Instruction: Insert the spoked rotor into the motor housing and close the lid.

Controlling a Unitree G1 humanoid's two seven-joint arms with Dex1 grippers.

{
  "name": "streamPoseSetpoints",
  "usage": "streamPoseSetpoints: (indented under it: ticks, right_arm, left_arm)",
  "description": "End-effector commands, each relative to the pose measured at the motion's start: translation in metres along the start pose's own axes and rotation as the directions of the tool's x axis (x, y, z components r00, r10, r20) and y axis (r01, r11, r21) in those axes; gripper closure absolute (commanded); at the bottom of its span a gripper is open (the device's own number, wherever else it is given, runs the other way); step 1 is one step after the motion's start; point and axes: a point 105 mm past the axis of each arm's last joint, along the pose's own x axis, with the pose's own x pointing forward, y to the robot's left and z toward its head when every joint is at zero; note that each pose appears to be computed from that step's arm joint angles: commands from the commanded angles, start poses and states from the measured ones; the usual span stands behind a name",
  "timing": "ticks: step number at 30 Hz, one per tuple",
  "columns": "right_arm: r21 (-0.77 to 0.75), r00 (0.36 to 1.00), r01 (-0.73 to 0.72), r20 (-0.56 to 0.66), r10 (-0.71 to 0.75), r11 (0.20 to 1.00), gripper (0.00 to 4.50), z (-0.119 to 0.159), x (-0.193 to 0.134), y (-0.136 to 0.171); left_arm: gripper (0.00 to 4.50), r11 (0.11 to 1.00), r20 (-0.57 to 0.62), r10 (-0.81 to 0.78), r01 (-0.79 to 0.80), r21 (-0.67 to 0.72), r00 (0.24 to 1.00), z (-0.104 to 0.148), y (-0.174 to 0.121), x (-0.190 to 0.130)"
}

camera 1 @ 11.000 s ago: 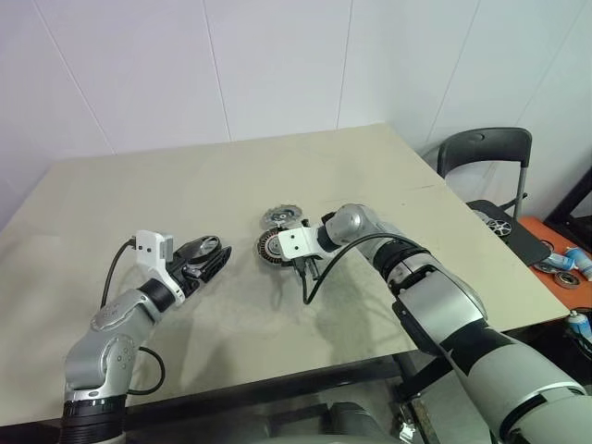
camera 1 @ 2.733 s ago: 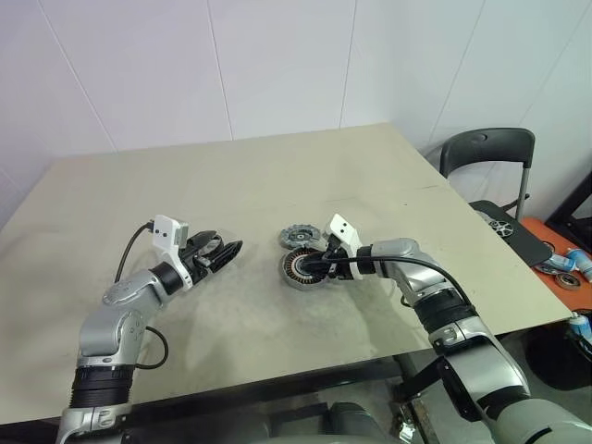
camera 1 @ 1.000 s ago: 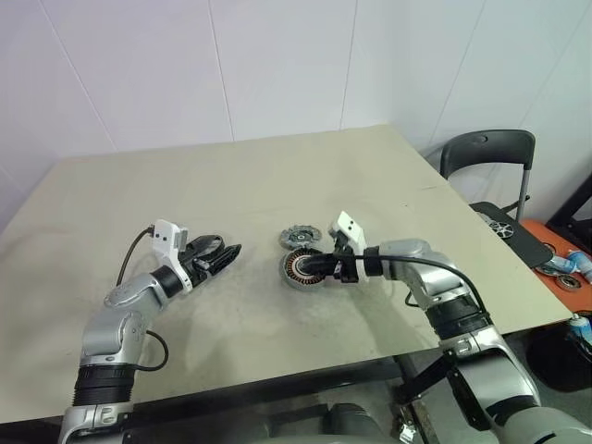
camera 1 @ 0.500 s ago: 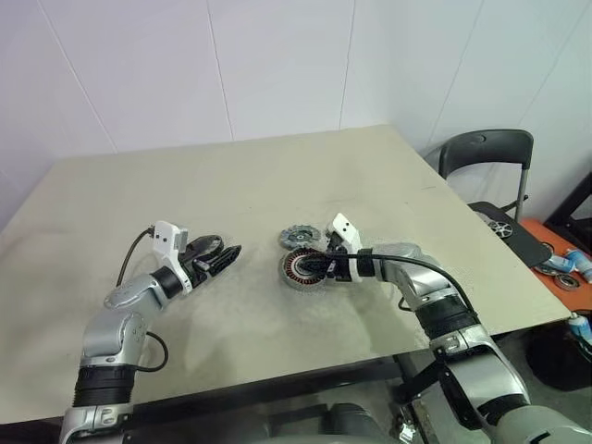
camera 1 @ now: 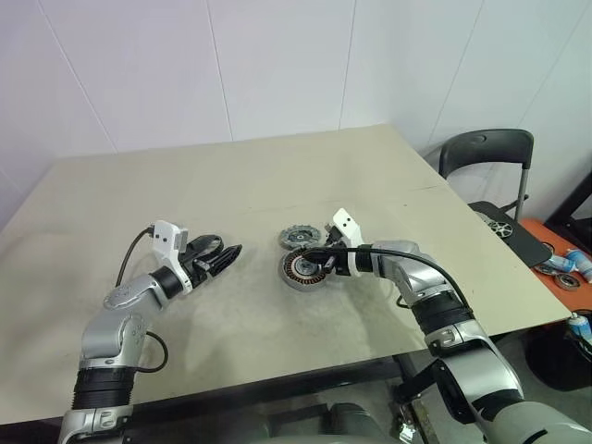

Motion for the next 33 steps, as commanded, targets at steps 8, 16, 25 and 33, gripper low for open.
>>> streamPoseSetpoints:
  ticks: [8,16,25,33]
  right_arm:
    - [-0.108,0.999,-0.015,-0.038,0.011,0.994,4.49,-0.007,0.002,0.005]
    - [-0.166,0.989,-0.108,-0.119,0.088,0.980,4.49,-0.027,0.000,0.022]
    - [-0.044,0.999,-0.034,0.030,0.036,0.998,4.49,0.010,0.001,0.008]
    - [0.133,0.982,-0.007,0.186,-0.018,0.991,4.49,0.044,0.000,-0.003]
  left_arm:
    - [0.18,1.000,0.029,-0.012,0.011,0.025,1.000,0.011,-0.001,0.003]
    - [0.18,1.000,0.032,-0.009,0.008,0.027,0.999,0.012,-0.001,0.003]
    - [0.18,1.000,0.033,-0.011,0.010,0.027,0.999,0.012,-0.001,0.005]
    - [0.18,1.000,0.033,-0.012,0.011,0.025,0.999,0.012,-0.001,0.005]
